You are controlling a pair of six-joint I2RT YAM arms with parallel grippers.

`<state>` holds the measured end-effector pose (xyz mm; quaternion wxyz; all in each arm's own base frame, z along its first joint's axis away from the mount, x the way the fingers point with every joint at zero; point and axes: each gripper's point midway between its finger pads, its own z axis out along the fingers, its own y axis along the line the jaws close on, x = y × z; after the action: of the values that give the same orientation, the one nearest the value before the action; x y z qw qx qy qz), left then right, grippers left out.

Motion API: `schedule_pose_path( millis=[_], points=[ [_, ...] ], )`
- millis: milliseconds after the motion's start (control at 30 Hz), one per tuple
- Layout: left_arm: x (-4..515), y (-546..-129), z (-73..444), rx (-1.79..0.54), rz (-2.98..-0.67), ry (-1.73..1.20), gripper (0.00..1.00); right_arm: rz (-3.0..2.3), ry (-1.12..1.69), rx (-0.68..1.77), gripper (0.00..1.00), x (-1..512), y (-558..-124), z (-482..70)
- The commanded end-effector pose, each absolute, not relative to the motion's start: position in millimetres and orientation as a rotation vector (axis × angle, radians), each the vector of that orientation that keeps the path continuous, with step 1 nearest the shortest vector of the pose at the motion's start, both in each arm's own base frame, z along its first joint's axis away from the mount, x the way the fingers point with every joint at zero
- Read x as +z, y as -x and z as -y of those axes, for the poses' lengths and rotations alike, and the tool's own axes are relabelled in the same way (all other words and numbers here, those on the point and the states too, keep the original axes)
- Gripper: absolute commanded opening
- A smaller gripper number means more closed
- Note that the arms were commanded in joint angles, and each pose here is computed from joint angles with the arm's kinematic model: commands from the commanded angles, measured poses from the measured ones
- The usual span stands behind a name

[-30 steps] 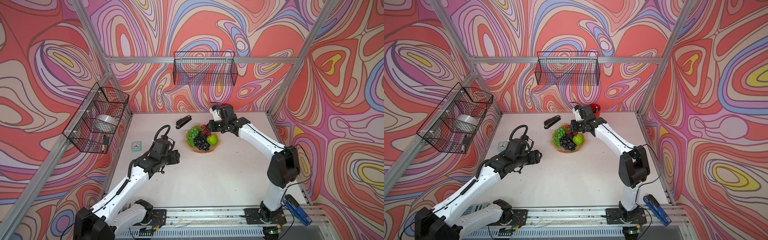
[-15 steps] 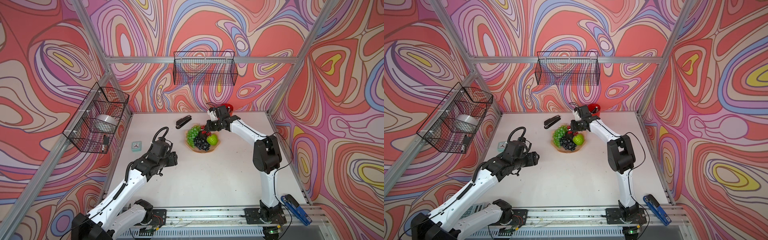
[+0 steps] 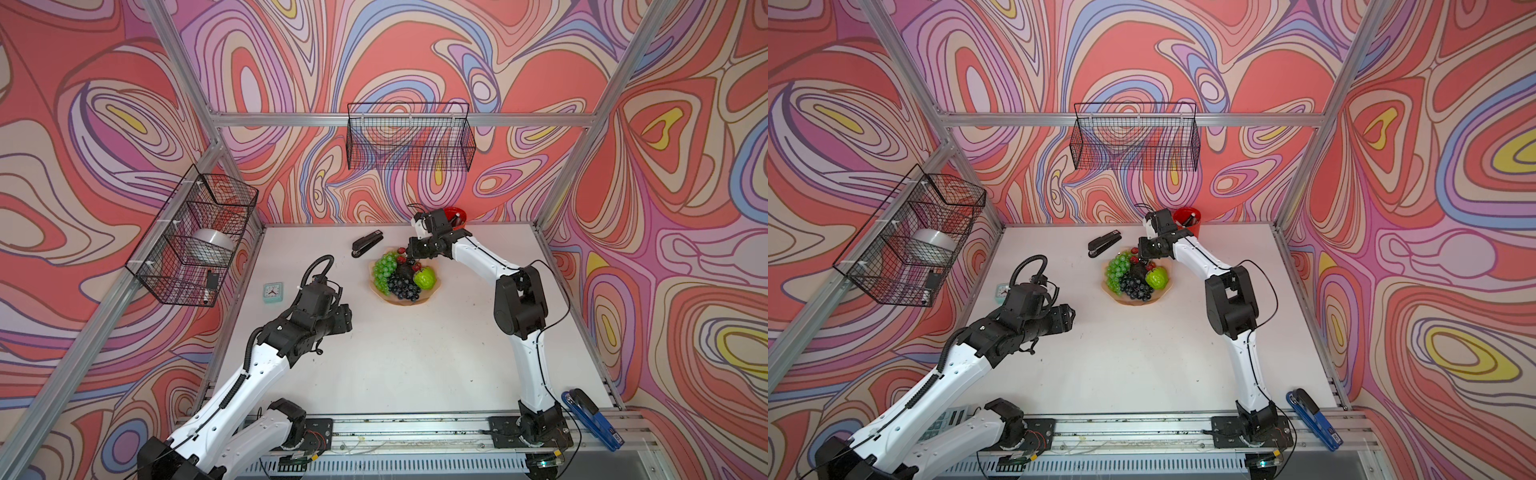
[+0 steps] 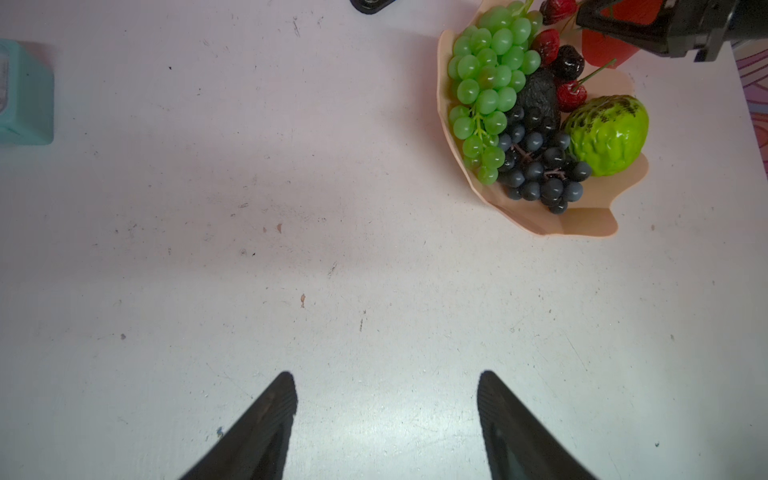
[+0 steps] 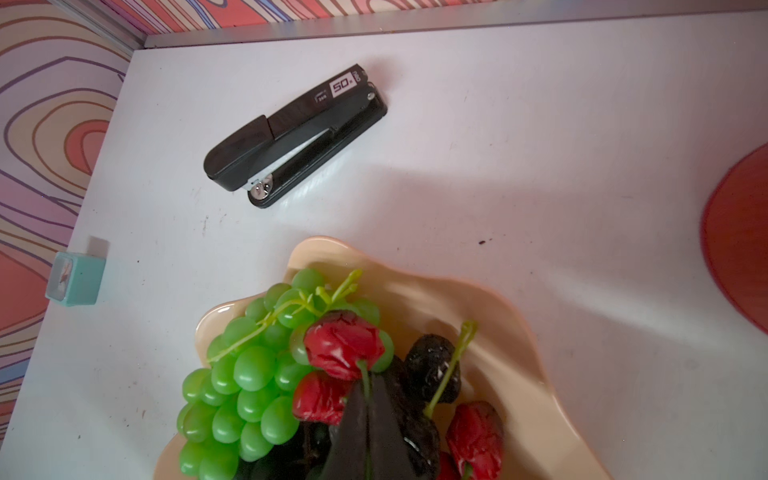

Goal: Place and organize the fake fruits in the fruit bowl

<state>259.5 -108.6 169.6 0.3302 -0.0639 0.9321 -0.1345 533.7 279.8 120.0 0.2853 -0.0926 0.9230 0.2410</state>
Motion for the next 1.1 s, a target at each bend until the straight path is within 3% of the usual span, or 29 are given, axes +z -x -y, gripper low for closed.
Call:
schedule_pose_path(
  millis=[0,133,267,500,567,667,767,833,900,933,1067],
  points=[
    [165.6,-254.1,101.8,-0.318,-2.461,0.189,0.72,-2.491,0.22,0.568,0.0,114.6,-536.9,-270.0],
    [164.4,-256.6,104.1,-0.325,-2.464,0.189,0.72,-2.485,0.213,0.569,0.02,117.1,-534.8,-268.2],
    [164.6,-258.2,106.7,-0.332,-2.469,0.184,0.73,-2.456,0.227,0.61,0.22,131.8,-534.9,-273.4],
    [172.1,-258.1,104.9,-0.332,-2.45,0.184,0.75,-2.371,0.252,0.596,0.37,178.2,-532.1,-269.8],
    [175.6,-259.5,104.8,-0.331,-2.445,0.19,0.8,-2.351,0.255,0.6,0.41,192.4,-528.2,-267.5],
    [180.2,-261.5,104.4,-0.324,-2.447,0.204,1.0,-2.318,0.259,0.598,0.51,213.2,-517.8,-263.4],
    [182.1,-262.4,101.7,-0.298,-2.459,0.222,1.0,-2.285,0.259,0.574,0.58,233.1,-505.9,-254.7],
    [183.1,-265.4,99.6,-0.27,-2.454,0.218,1.0,-2.259,0.265,0.546,0.71,248.1,-495.9,-246.2],
    [185.9,-272.5,95.1,-0.217,-2.437,0.201,1.0,-2.234,0.269,0.506,0.94,260.8,-483.1,-235.2],
    [187.6,-276.1,92.6,-0.185,-2.43,0.193,1.0,-2.221,0.274,0.486,0.98,265.9,-477.0,-229.8],
    [199.6,-300.0,77.8,-0.05,-2.363,0.153,1.0,-2.159,0.244,0.312,0.99,277.4,-452.7,-191.9]
  ],
)
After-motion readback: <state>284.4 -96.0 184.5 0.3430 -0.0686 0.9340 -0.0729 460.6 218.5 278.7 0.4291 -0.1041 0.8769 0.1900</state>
